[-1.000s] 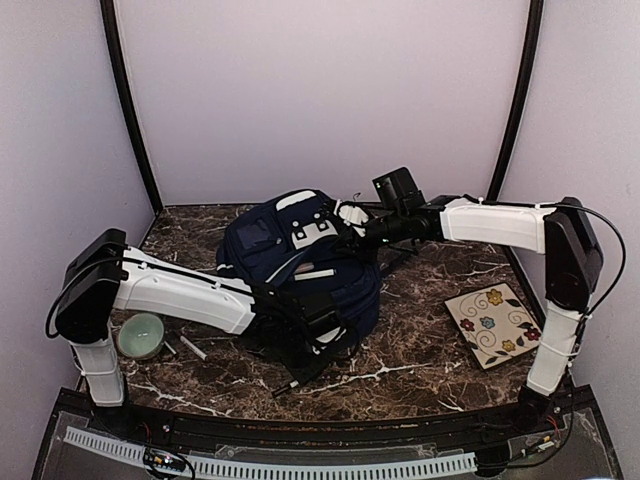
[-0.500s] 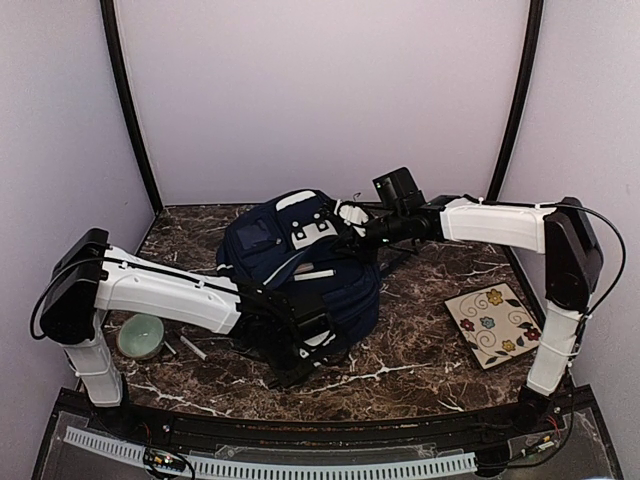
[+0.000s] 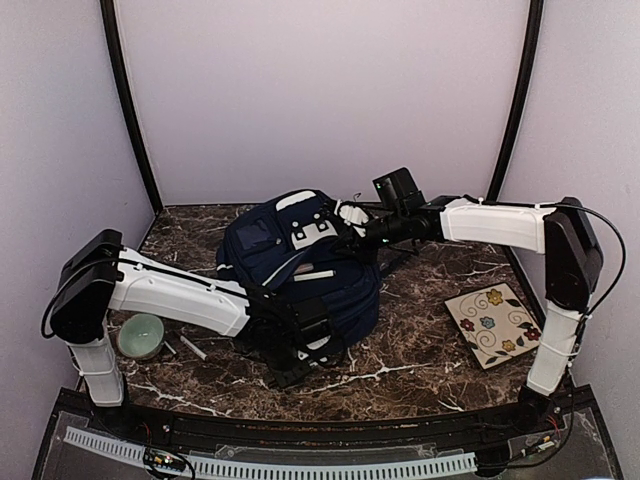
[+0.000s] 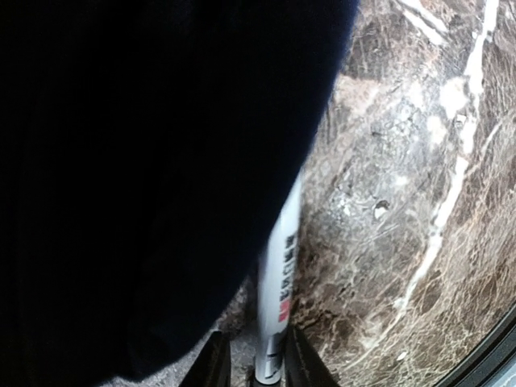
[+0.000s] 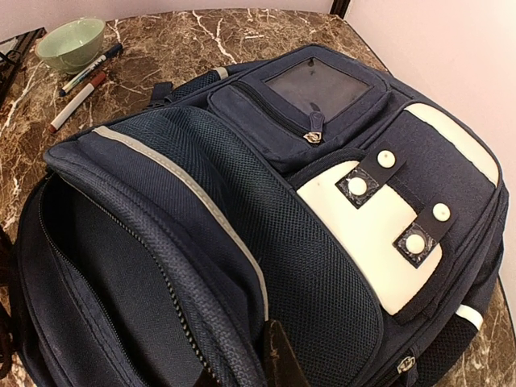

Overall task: Pack the student bag
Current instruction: Pick up the pen at the center of the board.

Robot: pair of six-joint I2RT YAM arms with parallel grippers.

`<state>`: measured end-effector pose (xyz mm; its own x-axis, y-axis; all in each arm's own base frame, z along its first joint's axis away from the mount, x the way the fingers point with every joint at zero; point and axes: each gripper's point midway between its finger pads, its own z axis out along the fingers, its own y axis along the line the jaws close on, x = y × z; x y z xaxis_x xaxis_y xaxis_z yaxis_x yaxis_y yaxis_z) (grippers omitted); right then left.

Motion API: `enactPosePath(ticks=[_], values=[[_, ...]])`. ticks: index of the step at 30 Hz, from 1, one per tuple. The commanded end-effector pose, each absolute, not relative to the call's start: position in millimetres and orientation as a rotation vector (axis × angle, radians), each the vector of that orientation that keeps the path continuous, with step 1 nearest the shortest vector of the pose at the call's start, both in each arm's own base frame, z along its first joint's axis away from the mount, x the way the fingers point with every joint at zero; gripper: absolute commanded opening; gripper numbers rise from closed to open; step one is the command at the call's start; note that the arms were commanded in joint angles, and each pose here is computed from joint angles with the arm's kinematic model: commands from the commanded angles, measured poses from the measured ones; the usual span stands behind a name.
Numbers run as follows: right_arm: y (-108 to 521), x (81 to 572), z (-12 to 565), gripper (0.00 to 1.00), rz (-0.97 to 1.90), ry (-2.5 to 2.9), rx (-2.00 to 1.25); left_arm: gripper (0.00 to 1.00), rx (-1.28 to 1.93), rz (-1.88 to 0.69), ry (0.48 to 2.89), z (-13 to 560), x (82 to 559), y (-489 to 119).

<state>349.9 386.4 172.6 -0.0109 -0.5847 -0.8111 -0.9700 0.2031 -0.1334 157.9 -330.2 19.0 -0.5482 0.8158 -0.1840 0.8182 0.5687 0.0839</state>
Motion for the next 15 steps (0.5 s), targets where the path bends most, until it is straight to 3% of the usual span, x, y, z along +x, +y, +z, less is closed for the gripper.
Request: enactPosePath(ticks=[1,10,15], values=[[390,338,200,0.00,0.708,1.642,-1.446,0.18,1.391,-0.023,2.593,13,163,-331],[390,339,197,0.00,0.707,1.645,-1.449,0.06,1.479,-0.117,2.566,26,148,-338],[390,339,196,0.00,0.708,1.648,-1.449,0.05,1.609,-0.191,2.390,70,143,-353]])
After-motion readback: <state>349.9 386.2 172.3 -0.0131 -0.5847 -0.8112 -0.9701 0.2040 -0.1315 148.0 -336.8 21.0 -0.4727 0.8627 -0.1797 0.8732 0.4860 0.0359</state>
